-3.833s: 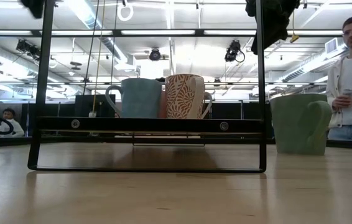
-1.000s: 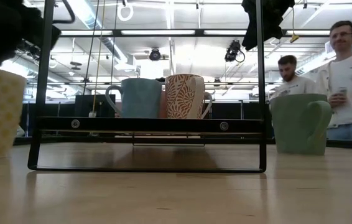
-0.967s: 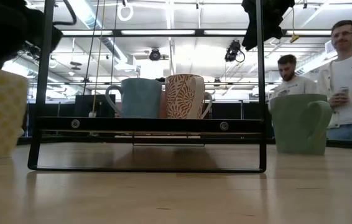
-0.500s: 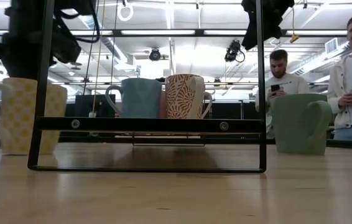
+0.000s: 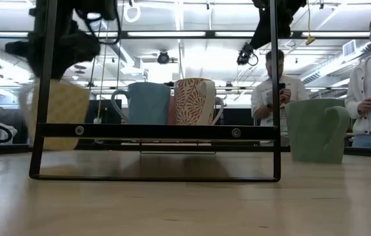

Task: Place coffee mugs
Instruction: Put the yellow patterned mug on the shelf

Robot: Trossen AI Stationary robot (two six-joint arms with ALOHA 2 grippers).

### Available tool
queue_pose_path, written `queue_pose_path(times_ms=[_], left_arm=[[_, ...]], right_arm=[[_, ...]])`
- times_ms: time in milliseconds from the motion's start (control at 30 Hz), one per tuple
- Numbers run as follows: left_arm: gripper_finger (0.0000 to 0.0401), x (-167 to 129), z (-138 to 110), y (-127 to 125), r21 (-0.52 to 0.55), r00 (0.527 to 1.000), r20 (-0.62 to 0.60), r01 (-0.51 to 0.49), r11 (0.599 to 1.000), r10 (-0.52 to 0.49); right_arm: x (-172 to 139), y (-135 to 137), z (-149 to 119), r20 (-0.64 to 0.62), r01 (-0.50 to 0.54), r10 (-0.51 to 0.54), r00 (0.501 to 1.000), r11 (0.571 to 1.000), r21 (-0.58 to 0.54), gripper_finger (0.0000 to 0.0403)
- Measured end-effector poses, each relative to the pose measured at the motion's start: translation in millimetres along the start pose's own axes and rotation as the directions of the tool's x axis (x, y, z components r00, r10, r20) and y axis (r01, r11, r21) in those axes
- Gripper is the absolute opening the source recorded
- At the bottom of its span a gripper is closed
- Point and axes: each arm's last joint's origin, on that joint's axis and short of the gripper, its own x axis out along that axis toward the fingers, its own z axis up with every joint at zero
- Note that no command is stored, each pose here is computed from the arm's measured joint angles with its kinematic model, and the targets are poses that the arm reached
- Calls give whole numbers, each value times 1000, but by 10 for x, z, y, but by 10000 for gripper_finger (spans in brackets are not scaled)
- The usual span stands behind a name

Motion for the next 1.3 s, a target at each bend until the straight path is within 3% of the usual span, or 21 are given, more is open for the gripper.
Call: queue_pose_path(times_ms=[400,733,833,1300], left_arm=[[26,-689,136,-176,-68,965,32,262,963,-261],[26,-949,241,-446,-144,843,154,535,832,-516],[26,-864,247,-594,-138,843,147,536,833,-518],[26,-410,216,-987,-125,916,78,401,908,-393]], right_arm=[[0,0,2,2,0,0,1000,1000,0,135],[0,1,7,7,-1,1,1000,1000,1,135],[0,1,6,7,0,0,1000,1000,-1,135],[-9,61,9,15,-20,21,1000,999,-49,135]])
